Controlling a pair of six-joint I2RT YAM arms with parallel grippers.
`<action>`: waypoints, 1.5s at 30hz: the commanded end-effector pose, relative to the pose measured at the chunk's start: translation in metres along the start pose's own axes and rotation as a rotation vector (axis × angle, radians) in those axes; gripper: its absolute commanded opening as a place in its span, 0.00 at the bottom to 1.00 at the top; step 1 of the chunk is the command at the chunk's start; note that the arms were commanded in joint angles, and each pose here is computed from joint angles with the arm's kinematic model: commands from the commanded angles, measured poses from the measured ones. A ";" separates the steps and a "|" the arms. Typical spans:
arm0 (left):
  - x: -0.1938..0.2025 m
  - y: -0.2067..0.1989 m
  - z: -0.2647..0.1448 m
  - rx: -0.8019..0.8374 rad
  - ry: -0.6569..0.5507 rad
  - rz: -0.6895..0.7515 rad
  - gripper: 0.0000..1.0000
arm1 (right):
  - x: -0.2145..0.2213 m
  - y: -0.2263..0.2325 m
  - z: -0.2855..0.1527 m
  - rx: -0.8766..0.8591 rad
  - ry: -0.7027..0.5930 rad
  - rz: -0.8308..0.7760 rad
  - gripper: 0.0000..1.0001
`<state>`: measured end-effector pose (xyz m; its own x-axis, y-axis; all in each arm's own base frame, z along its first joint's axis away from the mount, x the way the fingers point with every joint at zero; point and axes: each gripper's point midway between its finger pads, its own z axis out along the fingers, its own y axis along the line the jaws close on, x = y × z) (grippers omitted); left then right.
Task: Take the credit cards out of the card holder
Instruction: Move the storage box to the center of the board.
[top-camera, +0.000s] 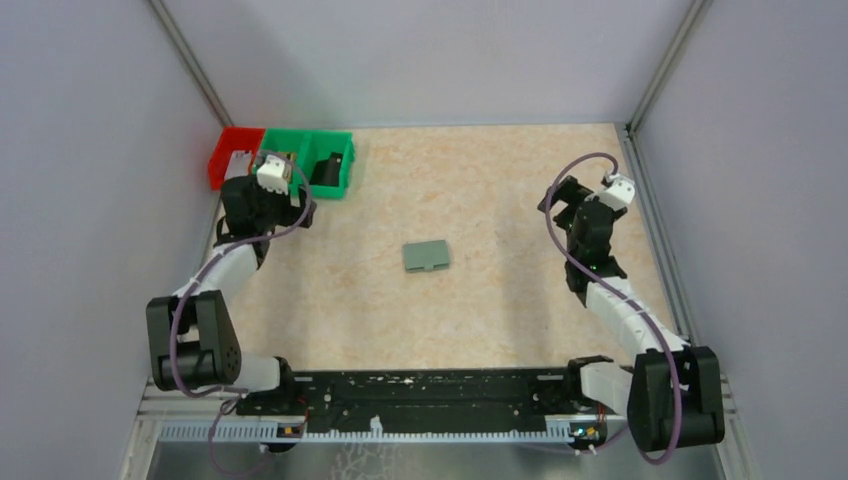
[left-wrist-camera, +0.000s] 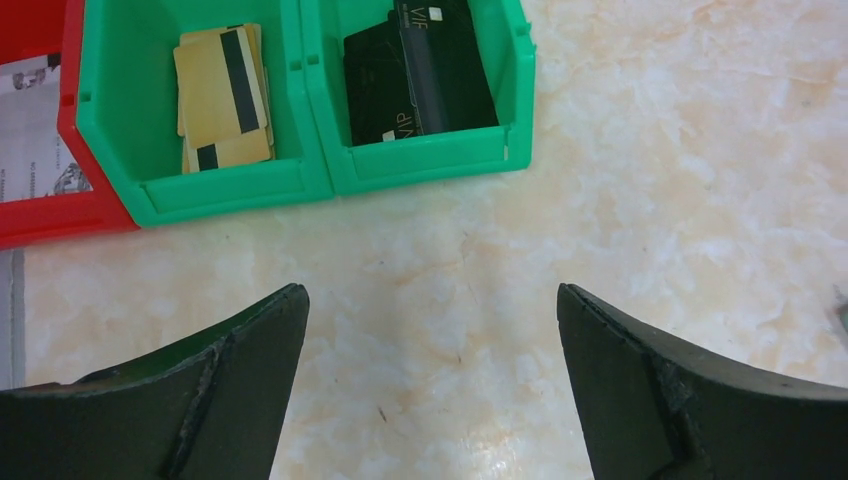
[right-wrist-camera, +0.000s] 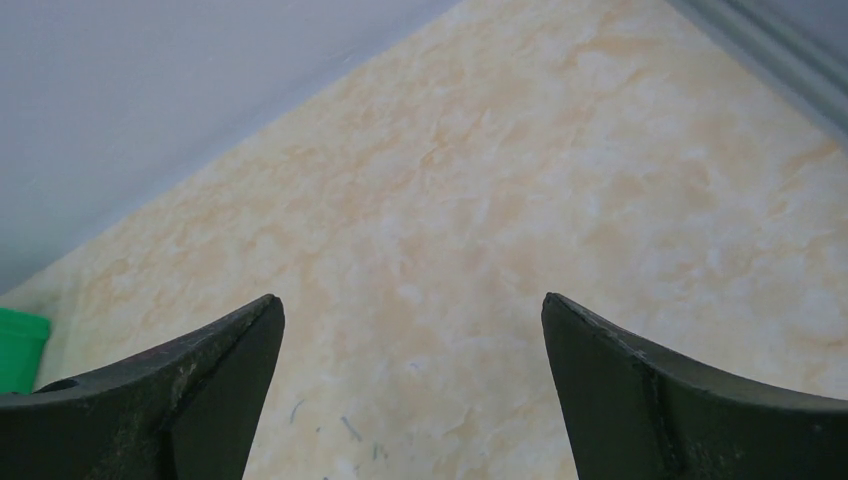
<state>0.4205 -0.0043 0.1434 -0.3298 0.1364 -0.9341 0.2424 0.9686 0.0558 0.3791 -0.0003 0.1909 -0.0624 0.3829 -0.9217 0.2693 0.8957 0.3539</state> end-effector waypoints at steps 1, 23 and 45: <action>-0.016 -0.010 -0.016 0.114 0.090 -0.033 0.99 | -0.004 0.025 -0.015 -0.088 0.064 0.261 0.99; -0.060 0.064 0.126 -0.027 0.147 -0.231 0.82 | 0.050 0.131 -0.050 -0.357 0.346 -0.069 0.76; -0.021 0.056 0.160 -0.084 0.256 -0.222 0.56 | 0.058 0.167 -0.072 -0.453 0.415 -0.113 0.72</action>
<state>0.5851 0.0213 0.1192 -0.5613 -0.0468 -0.8263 0.0775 0.9910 -0.1088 0.3446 0.1823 0.1797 -0.5116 0.2455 -0.8234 -0.1562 0.9158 0.3701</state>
